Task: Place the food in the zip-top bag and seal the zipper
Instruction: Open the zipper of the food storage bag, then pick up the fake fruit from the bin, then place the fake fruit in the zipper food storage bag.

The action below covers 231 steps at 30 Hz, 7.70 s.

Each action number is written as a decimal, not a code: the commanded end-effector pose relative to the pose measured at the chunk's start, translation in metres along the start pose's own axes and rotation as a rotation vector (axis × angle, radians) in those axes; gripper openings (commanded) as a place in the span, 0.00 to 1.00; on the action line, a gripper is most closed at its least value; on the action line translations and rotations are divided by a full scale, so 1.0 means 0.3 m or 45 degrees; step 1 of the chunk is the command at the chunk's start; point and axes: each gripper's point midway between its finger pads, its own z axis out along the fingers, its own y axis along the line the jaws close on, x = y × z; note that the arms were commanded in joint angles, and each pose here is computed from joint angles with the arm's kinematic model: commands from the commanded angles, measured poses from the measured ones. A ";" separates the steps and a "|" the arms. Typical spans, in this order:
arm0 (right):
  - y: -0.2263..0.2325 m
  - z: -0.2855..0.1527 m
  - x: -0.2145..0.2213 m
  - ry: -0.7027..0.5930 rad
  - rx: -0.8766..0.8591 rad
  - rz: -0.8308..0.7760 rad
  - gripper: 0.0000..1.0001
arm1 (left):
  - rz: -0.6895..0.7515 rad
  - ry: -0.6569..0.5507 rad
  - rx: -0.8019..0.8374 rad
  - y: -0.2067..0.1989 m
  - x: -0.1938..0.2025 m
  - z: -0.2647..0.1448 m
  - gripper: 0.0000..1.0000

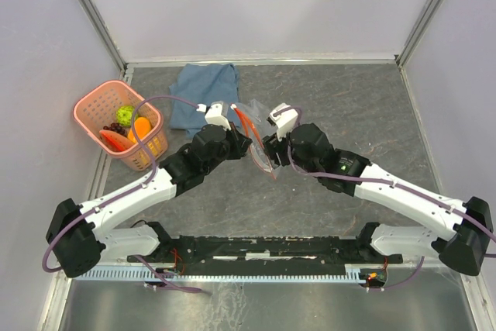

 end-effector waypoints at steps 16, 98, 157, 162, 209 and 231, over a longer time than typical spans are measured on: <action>-0.089 0.127 -0.032 -0.035 0.307 -0.029 0.67 | -0.005 -0.090 0.051 -0.057 -0.078 -0.016 0.03; -0.405 0.113 -0.028 -0.058 0.667 -0.165 0.02 | -0.140 -0.073 -1.167 0.824 -0.622 -0.298 1.00; -0.408 0.152 0.027 0.011 0.670 -0.178 0.02 | -0.523 0.210 -1.669 1.479 -0.305 -0.261 0.86; -0.412 0.149 0.024 0.010 0.677 -0.177 0.02 | -0.533 0.201 -1.592 1.447 -0.313 -0.242 0.71; -0.270 0.139 -0.068 0.022 0.363 0.010 0.02 | -0.152 -0.392 -0.316 0.431 -0.678 -0.163 0.24; -0.055 0.196 -0.053 0.138 0.033 0.301 0.02 | -0.268 -0.597 0.224 -0.035 -0.644 -0.060 0.06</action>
